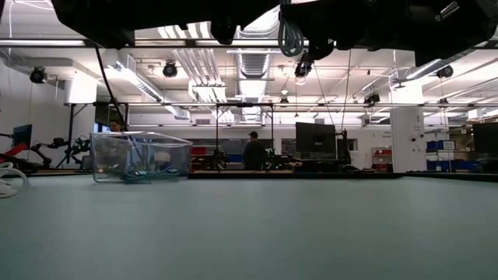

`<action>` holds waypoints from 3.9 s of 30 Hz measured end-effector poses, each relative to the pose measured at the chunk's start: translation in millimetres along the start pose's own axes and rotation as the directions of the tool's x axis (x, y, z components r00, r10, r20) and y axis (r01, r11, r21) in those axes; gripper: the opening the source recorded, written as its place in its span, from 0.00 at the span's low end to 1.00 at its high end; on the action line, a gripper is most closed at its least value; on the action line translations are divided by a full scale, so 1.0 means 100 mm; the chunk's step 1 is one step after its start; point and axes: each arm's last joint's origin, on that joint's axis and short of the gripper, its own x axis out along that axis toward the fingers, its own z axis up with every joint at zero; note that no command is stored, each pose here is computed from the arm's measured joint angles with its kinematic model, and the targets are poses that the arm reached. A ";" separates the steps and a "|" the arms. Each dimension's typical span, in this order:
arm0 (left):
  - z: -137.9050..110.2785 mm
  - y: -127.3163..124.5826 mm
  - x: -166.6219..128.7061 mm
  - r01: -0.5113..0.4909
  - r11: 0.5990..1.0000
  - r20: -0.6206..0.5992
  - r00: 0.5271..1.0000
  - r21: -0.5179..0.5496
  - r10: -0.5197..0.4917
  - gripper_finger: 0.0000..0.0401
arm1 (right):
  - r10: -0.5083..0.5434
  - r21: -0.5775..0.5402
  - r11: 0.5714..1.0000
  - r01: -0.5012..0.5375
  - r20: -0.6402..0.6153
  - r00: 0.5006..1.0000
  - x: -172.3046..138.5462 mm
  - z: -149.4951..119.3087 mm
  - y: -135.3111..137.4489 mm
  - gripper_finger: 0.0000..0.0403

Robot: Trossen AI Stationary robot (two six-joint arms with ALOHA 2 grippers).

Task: Pick and place USB-C Cables
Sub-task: Put the right white charger cable into the transparent bin

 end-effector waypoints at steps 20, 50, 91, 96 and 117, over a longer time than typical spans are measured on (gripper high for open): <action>-0.05 0.00 0.03 -0.011 1.000 -0.009 1.000 0.023 0.012 0.04 | 0.000 0.027 1.000 0.000 -0.014 1.000 0.00 -0.01 0.00 0.16; 0.10 0.05 -0.09 -0.030 0.999 -0.071 0.997 -0.042 0.027 0.04 | -0.105 0.130 0.982 0.138 -0.233 0.967 -0.20 0.06 -0.04 0.50; 0.83 1.29 -0.83 -0.605 0.783 -0.779 0.419 0.143 0.467 0.04 | -0.317 0.035 0.937 0.348 -0.338 0.886 -0.61 0.29 -0.33 0.50; 0.92 1.60 -0.90 -0.623 0.754 -0.843 0.277 0.207 0.461 0.04 | -0.312 0.033 0.939 0.344 -0.343 0.886 -0.61 0.29 -0.32 0.50; 0.28 2.92 -1.19 -0.638 0.688 -0.934 -0.163 0.347 0.319 0.04 | -0.310 0.031 0.939 0.343 -0.358 0.881 -0.61 0.27 -0.32 0.50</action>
